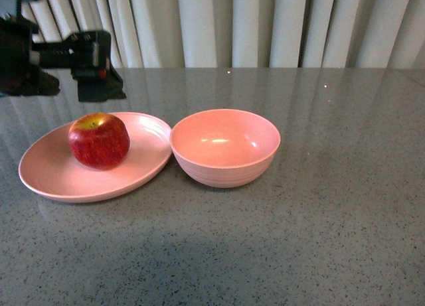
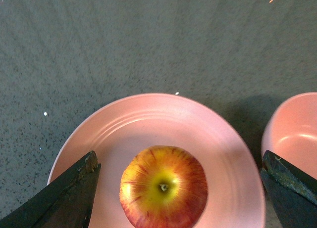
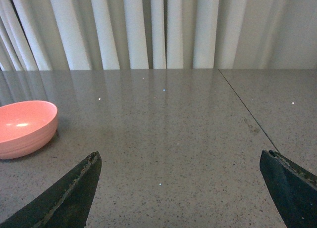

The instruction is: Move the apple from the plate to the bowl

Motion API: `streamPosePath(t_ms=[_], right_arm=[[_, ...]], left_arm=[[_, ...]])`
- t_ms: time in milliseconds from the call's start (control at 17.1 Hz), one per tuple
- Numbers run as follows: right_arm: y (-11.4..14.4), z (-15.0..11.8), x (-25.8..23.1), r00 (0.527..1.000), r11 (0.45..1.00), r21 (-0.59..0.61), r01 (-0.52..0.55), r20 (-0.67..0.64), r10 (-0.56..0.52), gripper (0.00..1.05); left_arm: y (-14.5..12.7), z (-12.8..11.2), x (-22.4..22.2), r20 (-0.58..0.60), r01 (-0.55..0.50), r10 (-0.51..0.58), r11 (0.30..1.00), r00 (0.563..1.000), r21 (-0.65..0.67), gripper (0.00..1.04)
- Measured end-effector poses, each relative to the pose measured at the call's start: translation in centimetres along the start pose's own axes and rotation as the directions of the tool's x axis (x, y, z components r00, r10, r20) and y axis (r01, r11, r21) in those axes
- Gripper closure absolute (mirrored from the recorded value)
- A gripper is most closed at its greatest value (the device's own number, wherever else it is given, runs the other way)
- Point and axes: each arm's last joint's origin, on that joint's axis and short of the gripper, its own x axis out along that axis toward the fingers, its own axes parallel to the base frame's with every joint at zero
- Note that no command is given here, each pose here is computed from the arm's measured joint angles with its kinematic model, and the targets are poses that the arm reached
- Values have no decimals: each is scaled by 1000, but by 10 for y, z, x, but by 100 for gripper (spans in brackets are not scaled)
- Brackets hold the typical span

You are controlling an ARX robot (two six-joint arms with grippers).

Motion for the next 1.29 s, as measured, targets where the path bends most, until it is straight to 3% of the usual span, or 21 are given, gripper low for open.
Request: streamPosePath(t_ms=[176, 410, 997, 1173, 1290], right_arm=[[0, 0, 0, 1000, 1000, 0, 0, 0, 0, 7], [0, 0, 0, 1000, 1000, 0, 0, 0, 0, 7], [0, 0, 0, 1000, 1000, 0, 0, 0, 0, 7], [0, 0, 0, 1000, 1000, 0, 0, 0, 0, 7], [0, 0, 0, 1000, 1000, 0, 0, 0, 0, 7]], left_arm=[[12, -14, 28, -102, -52, 47, 998, 994, -41, 7], [13, -13, 38, -133, -20, 5, 994, 991, -110, 7], [7, -25, 46, -191, -22, 8, 997, 982, -73, 7], [6, -26, 47, -199, -17, 4, 998, 980, -64, 28], [6, -26, 47, -200, -8, -2, 999, 980, -52, 34]])
